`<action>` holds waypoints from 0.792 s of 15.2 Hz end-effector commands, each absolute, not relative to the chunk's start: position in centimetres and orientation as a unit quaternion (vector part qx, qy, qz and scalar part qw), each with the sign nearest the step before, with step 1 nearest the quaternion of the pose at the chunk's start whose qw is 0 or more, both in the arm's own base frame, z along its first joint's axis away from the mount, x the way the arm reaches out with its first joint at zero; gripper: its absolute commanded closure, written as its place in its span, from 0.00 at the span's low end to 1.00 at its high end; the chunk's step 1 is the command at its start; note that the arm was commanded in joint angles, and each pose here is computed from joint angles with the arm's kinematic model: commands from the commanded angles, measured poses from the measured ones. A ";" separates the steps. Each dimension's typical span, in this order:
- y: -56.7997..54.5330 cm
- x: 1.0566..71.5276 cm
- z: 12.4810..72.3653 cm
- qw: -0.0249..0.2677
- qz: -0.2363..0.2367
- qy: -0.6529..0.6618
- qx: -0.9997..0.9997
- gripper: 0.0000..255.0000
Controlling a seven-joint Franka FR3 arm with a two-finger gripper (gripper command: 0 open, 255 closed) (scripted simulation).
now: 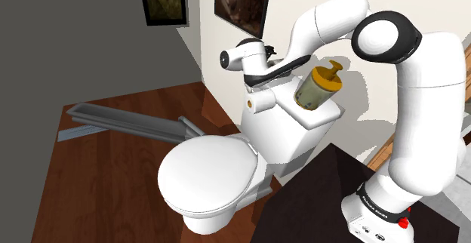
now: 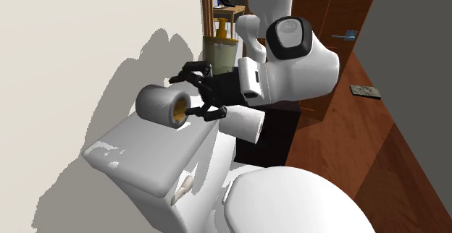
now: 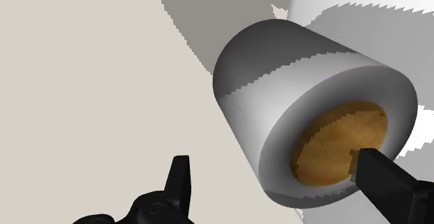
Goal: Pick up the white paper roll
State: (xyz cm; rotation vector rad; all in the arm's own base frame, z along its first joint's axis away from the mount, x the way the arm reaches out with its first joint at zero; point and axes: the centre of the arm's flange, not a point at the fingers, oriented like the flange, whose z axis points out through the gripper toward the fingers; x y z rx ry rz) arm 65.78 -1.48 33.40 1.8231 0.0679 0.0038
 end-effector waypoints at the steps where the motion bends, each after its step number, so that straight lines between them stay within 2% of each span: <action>1: -1.5 65.8 33.2 0.612 0.002 0.029 0.790 1.00; 12: -1.5 65.8 34.3 0.612 0.002 0.029 0.790 1.00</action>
